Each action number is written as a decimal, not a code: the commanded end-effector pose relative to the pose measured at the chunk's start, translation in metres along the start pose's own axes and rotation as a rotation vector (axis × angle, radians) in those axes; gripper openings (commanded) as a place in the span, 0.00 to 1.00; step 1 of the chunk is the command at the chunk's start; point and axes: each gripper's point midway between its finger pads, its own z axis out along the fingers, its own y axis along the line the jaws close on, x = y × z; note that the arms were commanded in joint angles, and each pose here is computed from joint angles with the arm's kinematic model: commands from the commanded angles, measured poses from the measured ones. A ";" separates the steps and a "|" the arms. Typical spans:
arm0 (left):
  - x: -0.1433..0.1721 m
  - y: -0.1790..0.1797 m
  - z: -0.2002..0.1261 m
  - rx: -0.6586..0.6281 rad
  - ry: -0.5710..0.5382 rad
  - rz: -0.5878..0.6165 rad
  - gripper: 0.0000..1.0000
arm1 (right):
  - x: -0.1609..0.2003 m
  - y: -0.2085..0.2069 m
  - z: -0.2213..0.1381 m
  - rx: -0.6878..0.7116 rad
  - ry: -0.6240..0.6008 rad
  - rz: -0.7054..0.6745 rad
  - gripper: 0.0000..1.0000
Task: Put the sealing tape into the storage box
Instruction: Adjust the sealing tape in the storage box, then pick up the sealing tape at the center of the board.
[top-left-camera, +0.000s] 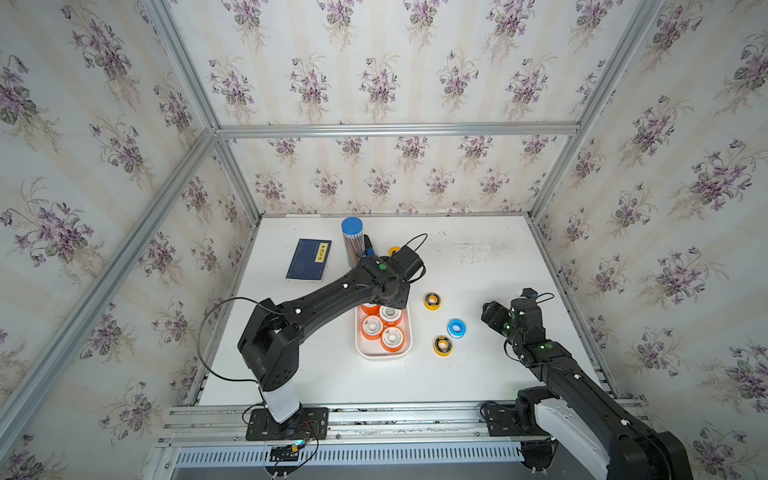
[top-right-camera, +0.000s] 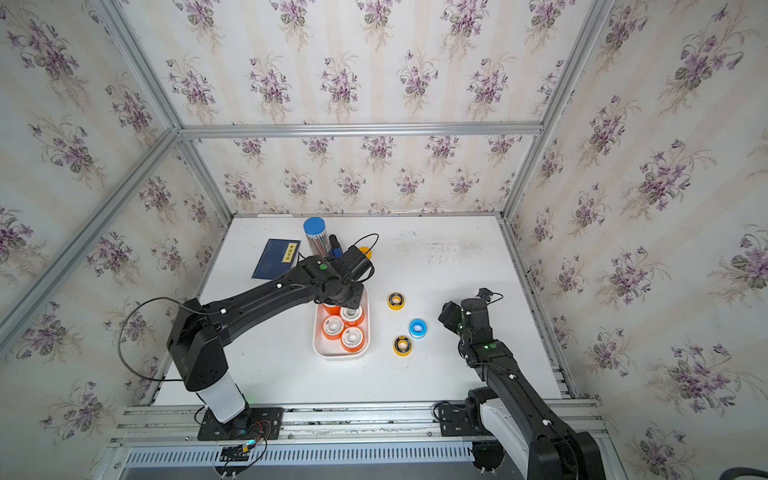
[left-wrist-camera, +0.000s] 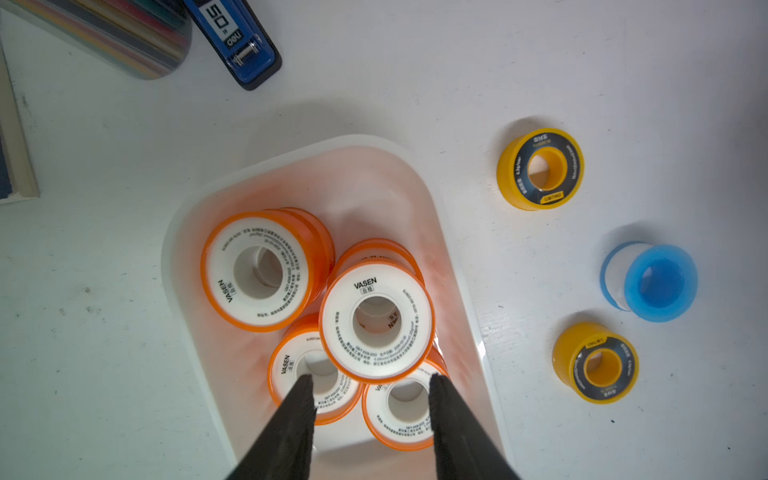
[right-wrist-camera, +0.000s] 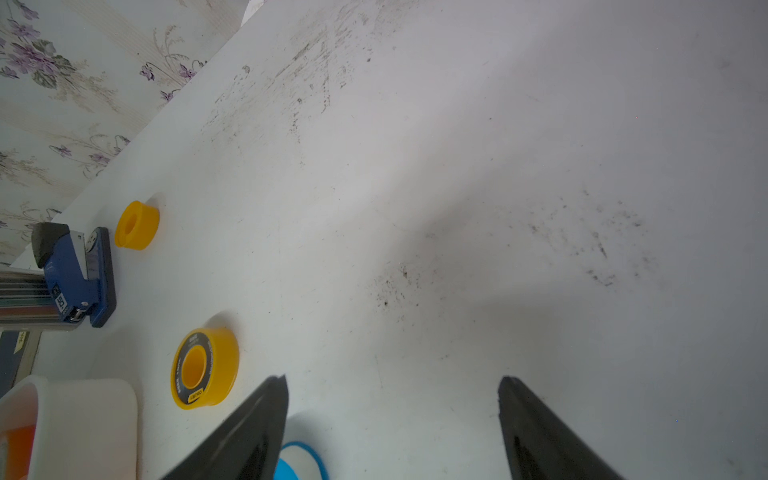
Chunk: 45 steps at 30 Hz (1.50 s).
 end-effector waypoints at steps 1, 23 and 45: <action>0.009 0.009 -0.018 0.006 0.007 0.041 0.46 | -0.003 0.015 0.001 -0.051 0.023 -0.025 0.80; 0.093 0.123 -0.084 -0.051 -0.077 0.006 0.95 | 0.010 0.213 0.078 -0.164 0.338 -0.567 0.83; 0.098 0.124 -0.081 -0.040 -0.079 0.010 0.99 | 0.040 0.295 0.202 -0.110 0.378 -0.838 0.89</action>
